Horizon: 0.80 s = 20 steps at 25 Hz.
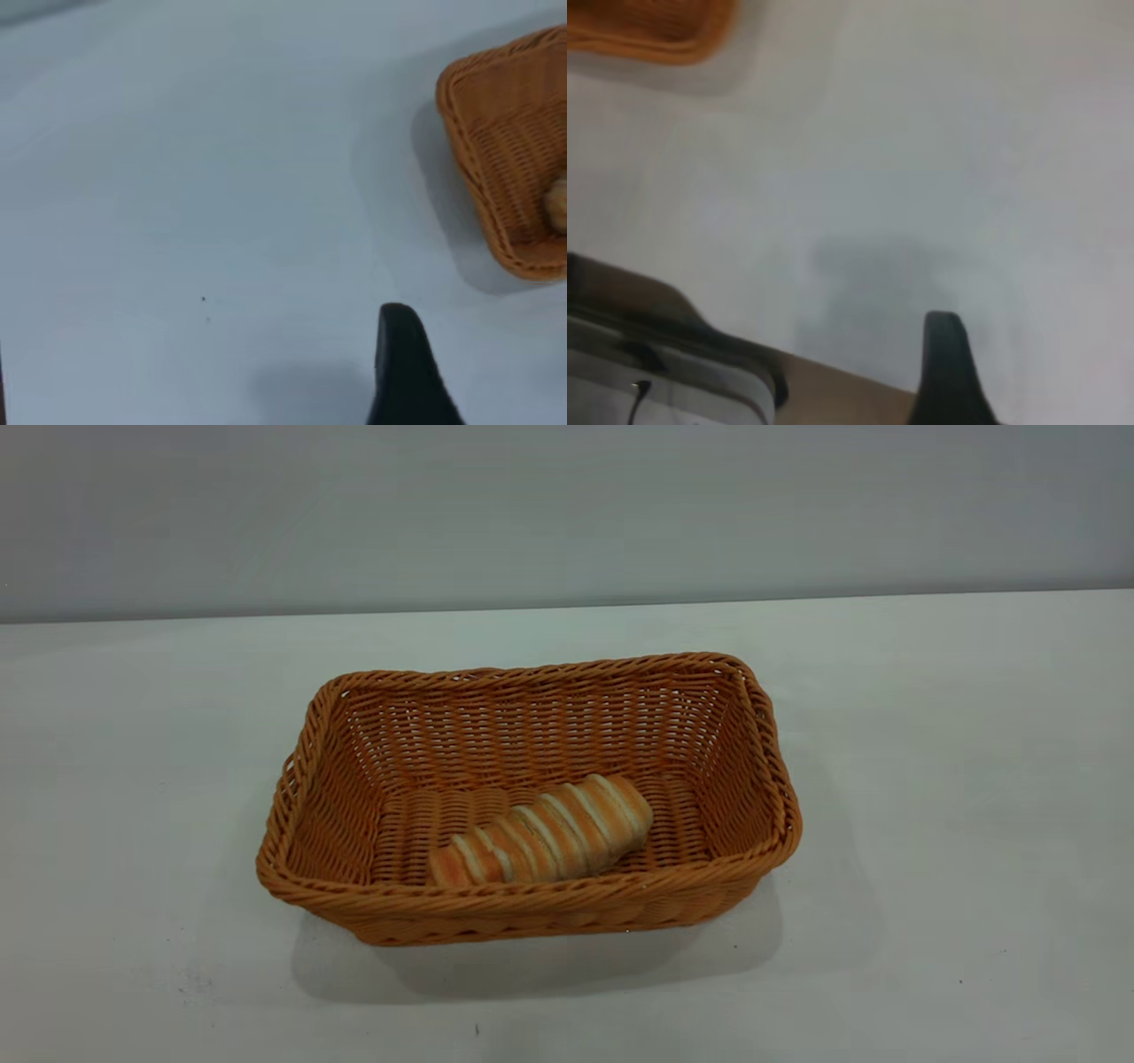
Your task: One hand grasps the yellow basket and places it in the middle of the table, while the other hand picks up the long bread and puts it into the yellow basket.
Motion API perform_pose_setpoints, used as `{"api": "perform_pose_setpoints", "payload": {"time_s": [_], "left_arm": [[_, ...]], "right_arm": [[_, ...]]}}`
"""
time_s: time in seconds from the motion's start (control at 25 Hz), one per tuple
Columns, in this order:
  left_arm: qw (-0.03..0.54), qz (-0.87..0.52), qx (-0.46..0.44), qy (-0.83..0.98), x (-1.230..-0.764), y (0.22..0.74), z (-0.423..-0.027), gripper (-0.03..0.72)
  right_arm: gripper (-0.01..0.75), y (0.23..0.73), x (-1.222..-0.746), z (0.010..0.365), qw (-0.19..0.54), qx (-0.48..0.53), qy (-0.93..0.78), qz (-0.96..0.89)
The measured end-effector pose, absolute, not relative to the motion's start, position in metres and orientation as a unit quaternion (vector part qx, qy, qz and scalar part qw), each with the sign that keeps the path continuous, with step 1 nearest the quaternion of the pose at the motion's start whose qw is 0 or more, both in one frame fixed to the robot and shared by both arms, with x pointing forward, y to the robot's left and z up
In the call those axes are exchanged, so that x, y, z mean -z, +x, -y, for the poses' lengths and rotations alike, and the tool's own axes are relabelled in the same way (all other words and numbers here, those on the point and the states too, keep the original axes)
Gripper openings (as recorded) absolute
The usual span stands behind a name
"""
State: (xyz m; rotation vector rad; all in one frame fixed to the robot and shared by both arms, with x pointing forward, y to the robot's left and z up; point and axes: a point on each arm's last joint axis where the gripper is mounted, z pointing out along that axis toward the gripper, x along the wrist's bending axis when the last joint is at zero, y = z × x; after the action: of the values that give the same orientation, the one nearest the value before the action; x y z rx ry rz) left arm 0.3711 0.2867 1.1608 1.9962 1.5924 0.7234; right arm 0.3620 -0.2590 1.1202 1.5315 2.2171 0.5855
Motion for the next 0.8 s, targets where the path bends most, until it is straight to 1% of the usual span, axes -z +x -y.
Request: {"api": "perform_pose_setpoints", "payload": {"time_s": [0.2, 0.36, 0.6, 0.8], "left_arm": [[0.307, -0.564, -0.321, 0.697, -1.154, 0.286, -0.299, 0.489], [0.329, -0.569, -0.332, 0.677, -1.146, 0.245, -0.306, 0.489], [0.348, -0.572, -0.338, 0.662, -1.14, 0.22, -0.309, 0.489], [0.353, -0.571, -0.336, 0.661, -1.112, 0.21, -0.31, 0.489]], "right_arm": [[0.56, 0.31, -1.113, 0.274, 0.207, -0.263, 0.528, -0.781], [0.56, 0.279, -1.102, 0.286, 0.227, -0.292, 0.509, -0.777], [0.56, 0.245, -1.071, 0.297, 0.251, -0.327, 0.467, -0.782], [0.56, 0.232, -1.047, 0.301, 0.271, -0.363, 0.452, -0.769]]}}
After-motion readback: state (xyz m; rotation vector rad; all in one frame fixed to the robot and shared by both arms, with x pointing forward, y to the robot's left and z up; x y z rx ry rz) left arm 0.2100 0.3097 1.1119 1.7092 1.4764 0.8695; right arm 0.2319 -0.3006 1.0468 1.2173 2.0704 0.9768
